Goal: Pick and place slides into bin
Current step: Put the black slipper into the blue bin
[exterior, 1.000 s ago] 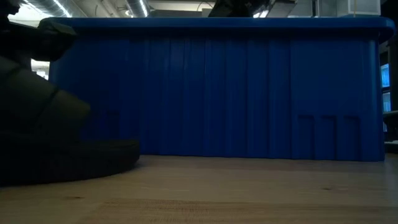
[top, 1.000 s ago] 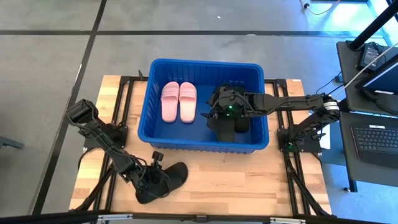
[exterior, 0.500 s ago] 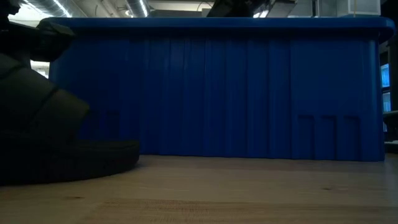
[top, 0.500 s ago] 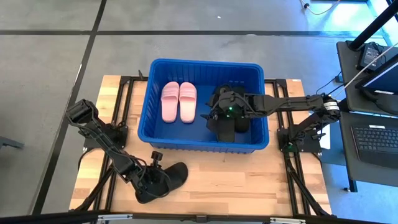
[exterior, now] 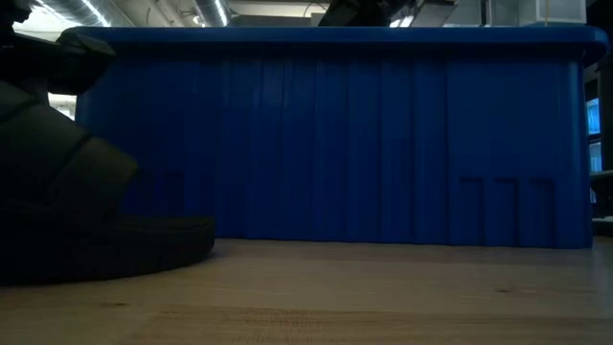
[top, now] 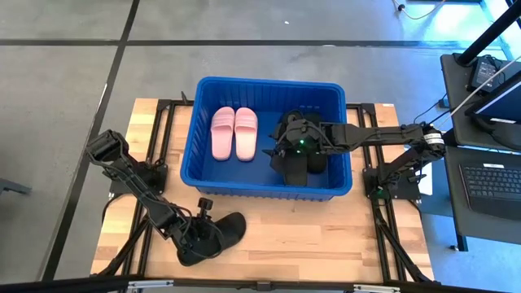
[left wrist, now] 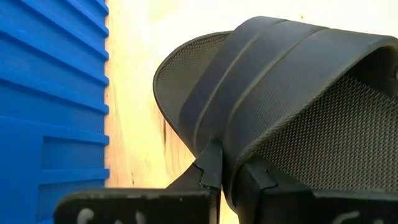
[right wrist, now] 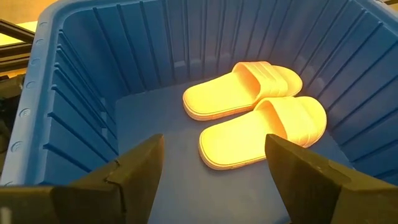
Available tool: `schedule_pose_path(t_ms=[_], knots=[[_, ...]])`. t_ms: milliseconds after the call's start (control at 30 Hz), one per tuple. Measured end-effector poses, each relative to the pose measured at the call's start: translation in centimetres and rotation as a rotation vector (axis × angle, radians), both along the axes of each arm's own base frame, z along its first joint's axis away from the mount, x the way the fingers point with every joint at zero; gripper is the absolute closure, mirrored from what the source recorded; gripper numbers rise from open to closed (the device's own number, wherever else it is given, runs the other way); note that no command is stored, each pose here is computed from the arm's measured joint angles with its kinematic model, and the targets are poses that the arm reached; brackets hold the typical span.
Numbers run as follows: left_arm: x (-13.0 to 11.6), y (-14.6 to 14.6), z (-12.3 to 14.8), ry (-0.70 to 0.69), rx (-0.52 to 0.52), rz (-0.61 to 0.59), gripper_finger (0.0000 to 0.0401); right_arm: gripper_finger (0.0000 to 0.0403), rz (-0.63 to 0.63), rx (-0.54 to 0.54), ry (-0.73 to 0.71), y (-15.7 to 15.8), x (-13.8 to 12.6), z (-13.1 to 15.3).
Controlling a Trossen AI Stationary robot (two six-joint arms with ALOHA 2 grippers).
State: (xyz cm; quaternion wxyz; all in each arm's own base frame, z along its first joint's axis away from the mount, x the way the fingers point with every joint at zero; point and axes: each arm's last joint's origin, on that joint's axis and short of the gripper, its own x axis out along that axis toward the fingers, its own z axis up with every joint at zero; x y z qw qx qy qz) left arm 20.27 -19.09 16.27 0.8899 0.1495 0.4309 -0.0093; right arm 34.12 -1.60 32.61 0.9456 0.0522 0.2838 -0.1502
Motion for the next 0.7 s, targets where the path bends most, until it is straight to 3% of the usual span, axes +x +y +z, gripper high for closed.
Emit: schedule_pose_path(t_ms=[700], knots=[[-0.03,0.13,0.50,-0.015,-0.015,0.002,0.0388,0.0123,0.001,-0.001,0.000,0.00,0.00,0.01]])
